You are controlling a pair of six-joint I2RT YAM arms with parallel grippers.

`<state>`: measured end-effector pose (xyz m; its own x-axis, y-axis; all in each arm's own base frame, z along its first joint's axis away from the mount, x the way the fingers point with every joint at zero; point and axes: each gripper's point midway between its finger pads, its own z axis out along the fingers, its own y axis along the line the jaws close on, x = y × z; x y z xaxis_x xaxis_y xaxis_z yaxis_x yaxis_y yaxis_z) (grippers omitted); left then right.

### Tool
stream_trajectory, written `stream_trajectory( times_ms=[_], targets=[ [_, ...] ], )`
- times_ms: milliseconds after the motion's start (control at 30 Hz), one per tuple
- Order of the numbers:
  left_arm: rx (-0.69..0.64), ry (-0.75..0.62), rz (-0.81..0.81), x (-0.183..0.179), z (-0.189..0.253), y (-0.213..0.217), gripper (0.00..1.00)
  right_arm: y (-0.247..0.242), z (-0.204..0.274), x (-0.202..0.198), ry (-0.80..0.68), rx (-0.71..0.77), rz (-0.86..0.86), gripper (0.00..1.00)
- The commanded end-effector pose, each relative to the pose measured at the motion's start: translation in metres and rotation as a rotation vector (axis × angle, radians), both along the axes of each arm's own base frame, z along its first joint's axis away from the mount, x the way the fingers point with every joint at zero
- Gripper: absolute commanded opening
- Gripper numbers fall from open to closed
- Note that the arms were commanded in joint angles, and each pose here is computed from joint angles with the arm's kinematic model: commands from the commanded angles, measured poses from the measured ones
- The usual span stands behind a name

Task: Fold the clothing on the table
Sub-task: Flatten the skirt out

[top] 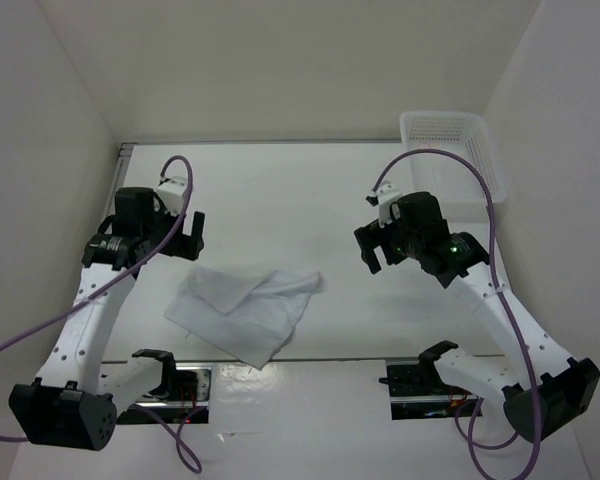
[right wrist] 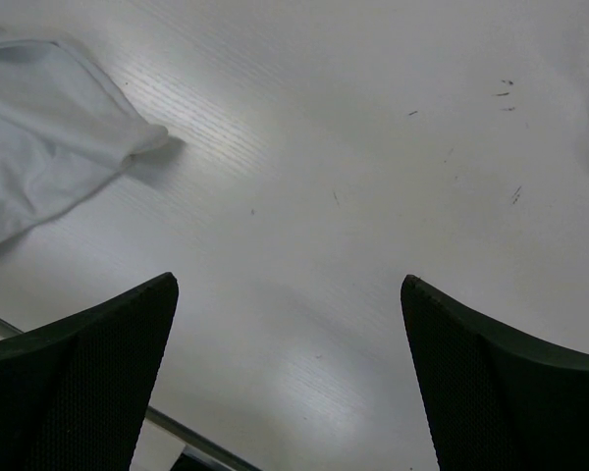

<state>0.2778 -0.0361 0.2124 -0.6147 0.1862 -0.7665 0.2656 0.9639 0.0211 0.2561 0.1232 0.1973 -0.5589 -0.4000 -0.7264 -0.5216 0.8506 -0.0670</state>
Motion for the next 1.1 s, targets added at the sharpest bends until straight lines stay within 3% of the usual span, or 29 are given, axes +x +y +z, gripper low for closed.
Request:
stream_trajectory(
  times_ms=[0, 267, 467, 533, 600, 667, 900, 1067],
  targets=[
    [-0.015, 0.046, -0.043, 0.007, -0.014, -0.007, 1.00, 0.003, 0.020, 0.008, -0.088, 0.089, 0.012, 0.98],
    [0.124, 0.058, -0.260, 0.001, -0.036, -0.026, 1.00, -0.008, 0.023, 0.012, -0.107, 0.094, -0.026, 0.98],
    [0.459, -0.026, -0.422, -0.013, -0.030, -0.006, 1.00, -0.015, 0.021, 0.016, -0.100, 0.090, -0.056, 0.98],
    [0.554, -0.117, -0.517, -0.024, -0.019, -0.007, 1.00, -0.015, 0.021, 0.016, -0.100, 0.090, -0.056, 0.98],
    [0.597, -0.139, -0.563, -0.030, -0.023, -0.005, 1.00, -0.019, 0.021, 0.017, -0.100, 0.089, -0.068, 0.98],
    [0.636, -0.070, -0.634, -0.037, -0.041, -0.006, 0.93, -0.023, 0.021, 0.018, -0.101, 0.088, -0.082, 0.98],
    [0.601, -0.019, -0.774, -0.051, -0.081, -0.026, 0.92, -0.029, 0.013, 0.024, -0.074, 0.083, -0.106, 0.98],
    [0.571, 0.093, -0.887, -0.060, -0.118, -0.042, 0.92, -0.034, 0.007, 0.027, -0.055, 0.076, -0.126, 0.98]
  ],
)
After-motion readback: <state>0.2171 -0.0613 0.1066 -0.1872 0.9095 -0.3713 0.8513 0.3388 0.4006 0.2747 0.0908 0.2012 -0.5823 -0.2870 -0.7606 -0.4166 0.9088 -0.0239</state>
